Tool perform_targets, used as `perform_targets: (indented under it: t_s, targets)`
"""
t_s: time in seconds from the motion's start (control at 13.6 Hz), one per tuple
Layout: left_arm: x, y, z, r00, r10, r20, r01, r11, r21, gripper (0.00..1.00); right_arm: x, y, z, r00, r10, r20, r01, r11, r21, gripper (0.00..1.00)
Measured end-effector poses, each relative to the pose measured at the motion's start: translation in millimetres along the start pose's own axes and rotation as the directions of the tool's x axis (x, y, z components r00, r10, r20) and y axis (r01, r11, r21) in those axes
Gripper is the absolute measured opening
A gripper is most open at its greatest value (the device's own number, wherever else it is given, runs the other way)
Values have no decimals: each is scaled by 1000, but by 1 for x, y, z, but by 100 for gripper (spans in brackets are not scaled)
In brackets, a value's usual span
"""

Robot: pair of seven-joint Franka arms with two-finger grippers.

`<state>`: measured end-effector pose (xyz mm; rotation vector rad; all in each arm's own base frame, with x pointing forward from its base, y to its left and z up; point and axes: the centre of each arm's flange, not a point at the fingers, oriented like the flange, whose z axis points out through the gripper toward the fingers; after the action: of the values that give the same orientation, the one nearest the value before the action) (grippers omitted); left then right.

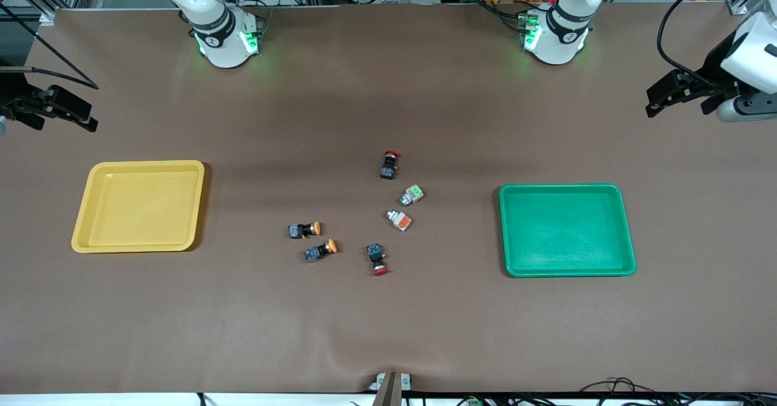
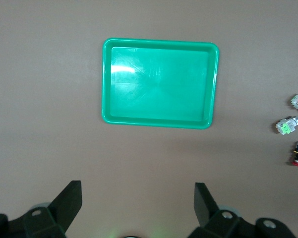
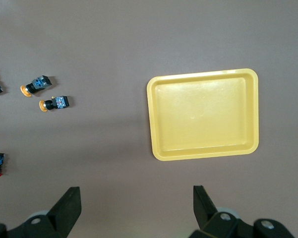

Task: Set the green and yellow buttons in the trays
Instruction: 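Reach the left gripper toward the green and orange switches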

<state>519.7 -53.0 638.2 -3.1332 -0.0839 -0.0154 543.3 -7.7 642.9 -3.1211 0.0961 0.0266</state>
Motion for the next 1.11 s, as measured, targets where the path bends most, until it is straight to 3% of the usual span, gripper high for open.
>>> perform_targets:
  t_s: [0.59,0.89,1.11]
  targets:
    - [8,1,7,1000,7,10,-7,1000,20,100,0,0,3,1000,0,7,0,1000,0,100]
    - [15,16,34,997,7,76,-9,1000,23,100,0,0,3,1000,0,8,0,1000,0,100]
    - [34,67,87,990,-54,127,52,998,24,100,0,0,4,1000,1,9,-1,1000,0,100]
